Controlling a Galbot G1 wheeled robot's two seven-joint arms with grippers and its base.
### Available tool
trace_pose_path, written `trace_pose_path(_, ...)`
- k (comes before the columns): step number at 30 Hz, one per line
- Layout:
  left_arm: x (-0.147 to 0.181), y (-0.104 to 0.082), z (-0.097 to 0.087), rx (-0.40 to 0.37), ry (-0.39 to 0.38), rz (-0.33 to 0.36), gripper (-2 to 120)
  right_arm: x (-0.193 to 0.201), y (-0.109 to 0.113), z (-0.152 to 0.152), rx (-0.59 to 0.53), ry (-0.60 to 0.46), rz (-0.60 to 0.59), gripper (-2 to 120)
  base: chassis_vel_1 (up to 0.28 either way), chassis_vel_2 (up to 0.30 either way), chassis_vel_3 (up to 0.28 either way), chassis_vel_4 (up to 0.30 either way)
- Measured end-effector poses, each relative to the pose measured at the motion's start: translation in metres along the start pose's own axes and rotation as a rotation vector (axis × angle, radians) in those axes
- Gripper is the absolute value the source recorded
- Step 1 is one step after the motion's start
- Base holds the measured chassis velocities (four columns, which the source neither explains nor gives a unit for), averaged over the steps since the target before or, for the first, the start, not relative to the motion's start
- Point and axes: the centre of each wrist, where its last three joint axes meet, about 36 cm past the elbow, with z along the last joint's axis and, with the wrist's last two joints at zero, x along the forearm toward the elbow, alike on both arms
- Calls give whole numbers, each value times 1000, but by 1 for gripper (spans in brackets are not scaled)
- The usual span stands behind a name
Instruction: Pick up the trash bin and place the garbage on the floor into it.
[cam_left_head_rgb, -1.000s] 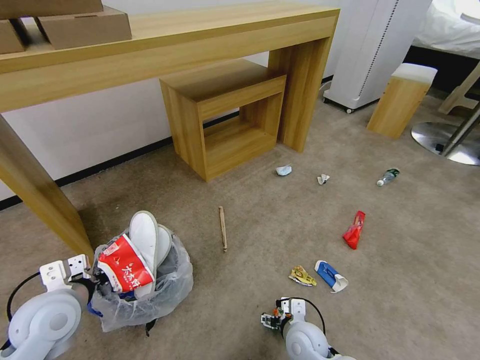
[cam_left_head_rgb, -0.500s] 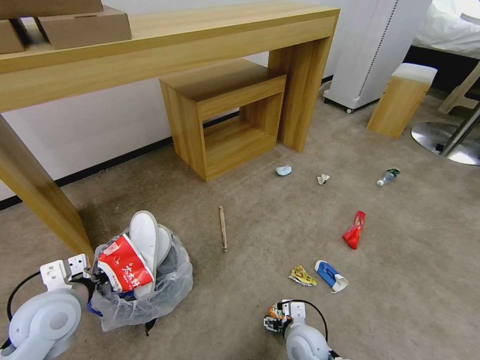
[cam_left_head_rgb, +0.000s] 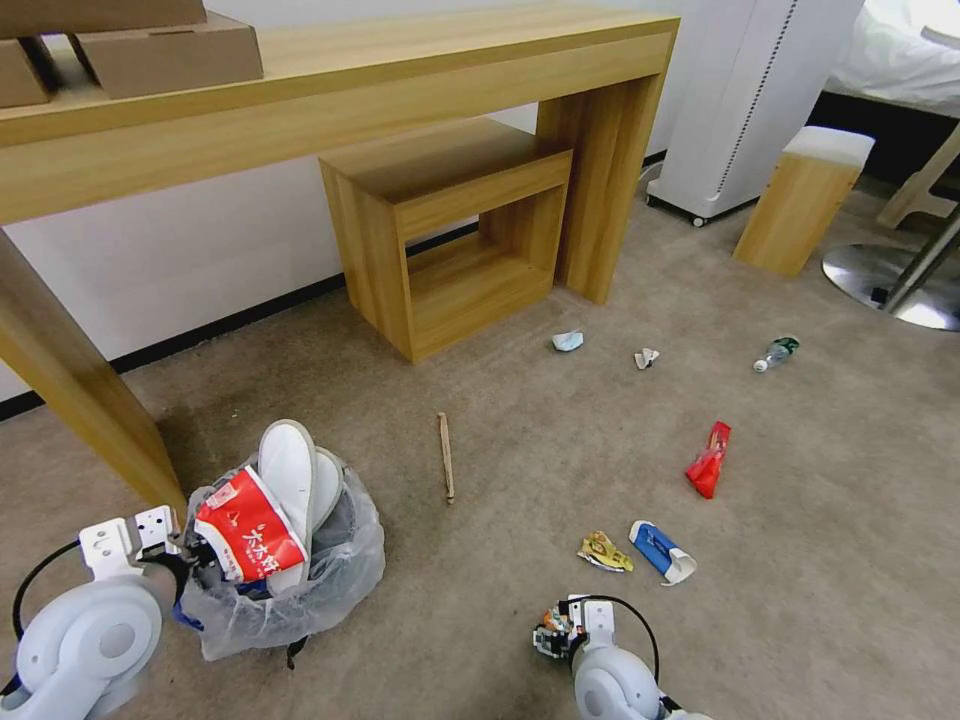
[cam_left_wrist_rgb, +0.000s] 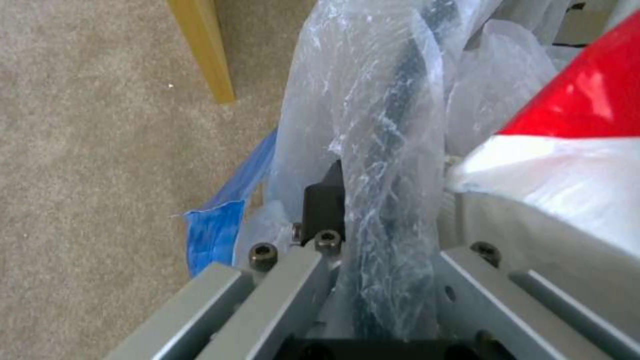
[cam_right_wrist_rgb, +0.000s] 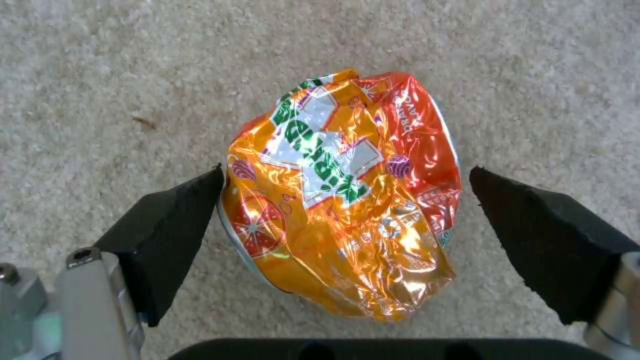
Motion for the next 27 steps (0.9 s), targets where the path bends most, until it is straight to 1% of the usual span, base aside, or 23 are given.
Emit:
trace_pose_path(3, 0, 0, -1, -2, -2, 1, 0, 2, -1, -1, 2, -6, 0, 91, 0, 0, 0, 0)
trace_pose_path(6, 1, 0, -1, -5, -7, 2, 0, 6, -1, -5, 5, -21, -3, 76, 0, 0, 0, 0)
trace_pose_path(7, 1, 0, -1, -5, -7, 2, 0, 6, -1, -5, 5, -21, -3, 76, 0, 0, 0, 0)
trace_pose_path(10, 2, 0, -2, -6, -15, 0, 0, 9, -3, -11, 7, -43, -2, 61, 0, 0, 0, 0)
trace_pose_path(11, 2, 0, -2, -6, -15, 0, 0, 9, -3, -11, 7, -43, -2, 61, 0, 0, 0, 0)
trace_pose_path(13, 2, 0, -2, -6, -17, 0, 0, 11, -6, -14, 10, -54, -3, 53, 0, 0, 0, 0)
trace_pose_path(14, 3, 0, -2, -6, -19, -1, 0, 13, -7, -16, 11, -62, -3, 46, 0, 0, 0, 0)
trace_pose_path(15, 3, 0, -2, -6, -19, -1, 0, 13, -7, -16, 11, -62, -3, 46, 0, 0, 0, 0)
trace_pose_path(17, 3, 0, -2, -6, -22, 0, 0, 15, -8, -18, 14, -75, -3, 38, 0, 0, 0, 0)
trace_pose_path(18, 3, 0, -2, -6, -22, 0, 0, 15, -8, -18, 14, -75, -3, 38, 0, 0, 0, 0)
trace_pose_path(20, 5, 0, -2, -5, -26, 1, 0, 16, -10, -20, 15, -85, -2, 26, 0, 0, 0, 0)
trace_pose_path(21, 5, 0, -2, -5, -27, 2, 0, 16, -10, -20, 15, -88, -2, 24, 0, 0, 0, 0)
trace_pose_path(22, 5, 0, -2, -5, -27, 2, 0, 16, -10, -20, 15, -88, -2, 24, 0, 0, 0, 0)
trace_pose_path(24, 5, 0, -2, -4, -28, 0, 0, 17, -11, -20, 15, -97, -8, 12, 0, 0, 0, 0)
trace_pose_path(25, 5, 0, -2, -4, -28, 0, 0, 16, -11, -20, 16, -105, -10, 8, 0, 0, 0, 0)
trace_pose_path(26, 5, 0, -2, -4, -28, 0, 0, 16, -11, -20, 16, -105, -10, 8, 0, 0, 0, 0)
trace_pose_path(27, 5, 0, -2, -3, -28, 0, 0, 15, -12, -18, 16, -117, -14, 3, 0, 0, 0, 0)
